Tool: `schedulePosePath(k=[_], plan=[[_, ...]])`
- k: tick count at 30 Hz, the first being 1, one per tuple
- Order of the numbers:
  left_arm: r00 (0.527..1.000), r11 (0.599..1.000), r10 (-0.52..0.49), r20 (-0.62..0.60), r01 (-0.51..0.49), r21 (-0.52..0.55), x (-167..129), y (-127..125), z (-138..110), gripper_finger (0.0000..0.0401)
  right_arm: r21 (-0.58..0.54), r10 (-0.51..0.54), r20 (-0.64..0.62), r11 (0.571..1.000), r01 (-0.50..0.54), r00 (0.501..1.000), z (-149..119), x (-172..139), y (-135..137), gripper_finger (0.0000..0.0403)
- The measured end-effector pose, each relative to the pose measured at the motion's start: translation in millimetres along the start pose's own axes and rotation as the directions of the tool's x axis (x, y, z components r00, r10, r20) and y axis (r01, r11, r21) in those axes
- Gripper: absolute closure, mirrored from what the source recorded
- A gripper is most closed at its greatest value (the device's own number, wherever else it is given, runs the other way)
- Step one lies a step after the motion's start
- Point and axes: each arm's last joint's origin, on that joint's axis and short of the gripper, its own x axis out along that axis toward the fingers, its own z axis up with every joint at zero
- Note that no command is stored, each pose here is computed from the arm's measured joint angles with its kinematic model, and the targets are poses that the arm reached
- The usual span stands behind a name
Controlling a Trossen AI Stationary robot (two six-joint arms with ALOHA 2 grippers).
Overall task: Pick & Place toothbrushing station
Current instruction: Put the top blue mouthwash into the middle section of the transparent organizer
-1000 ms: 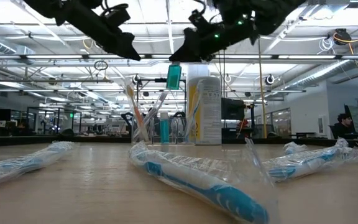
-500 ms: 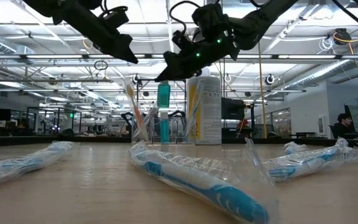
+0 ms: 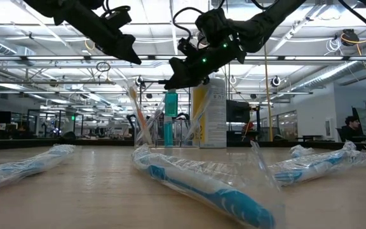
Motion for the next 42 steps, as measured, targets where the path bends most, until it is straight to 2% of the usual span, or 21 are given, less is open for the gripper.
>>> schedulePosePath(k=[11,15,18,27,32,38,42], plan=[[1.0,1.0,0.003,0.013,-0.003,-0.002,0,0,1,0.0187,0.021,0.005,0.018,1.0,-0.005,1.0,2,-2,10,0.0307],[1.0,1.0,0.004,0.017,-0.004,-0.003,0,0,2,0.0187,0.037,-0.083,0.102,0.996,0.08,0.991,14,-8,24,0.0307],[1.0,1.0,0.004,0.017,-0.004,-0.003,0,0,2,0.0187,0.041,-0.151,0.102,0.988,0.148,0.983,15,-11,31,0.0307],[1.0,1.0,0.005,0.024,-0.005,-0.01,0,1,3,0.0187,0.165,-0.182,0.07,0.972,0.169,0.981,10,-9,31,0.0307],[1.0,1.0,0.005,0.025,-0.004,-0.01,0,1,3,0.0187,0.155,-0.187,0.051,0.972,0.178,0.981,-1,1,30,0.0307],[1.0,1.0,0.006,0.029,-0.006,-0.012,0,1,3,0.0187,0.136,-0.196,-0.015,0.971,0.196,0.98,-27,19,31,0.0307],[1.0,1.0,0.006,0.029,-0.006,-0.012,0,1,3,0.0187,0.15,-0.202,-0.029,0.967,0.204,0.979,-33,23,30,0.0307]])
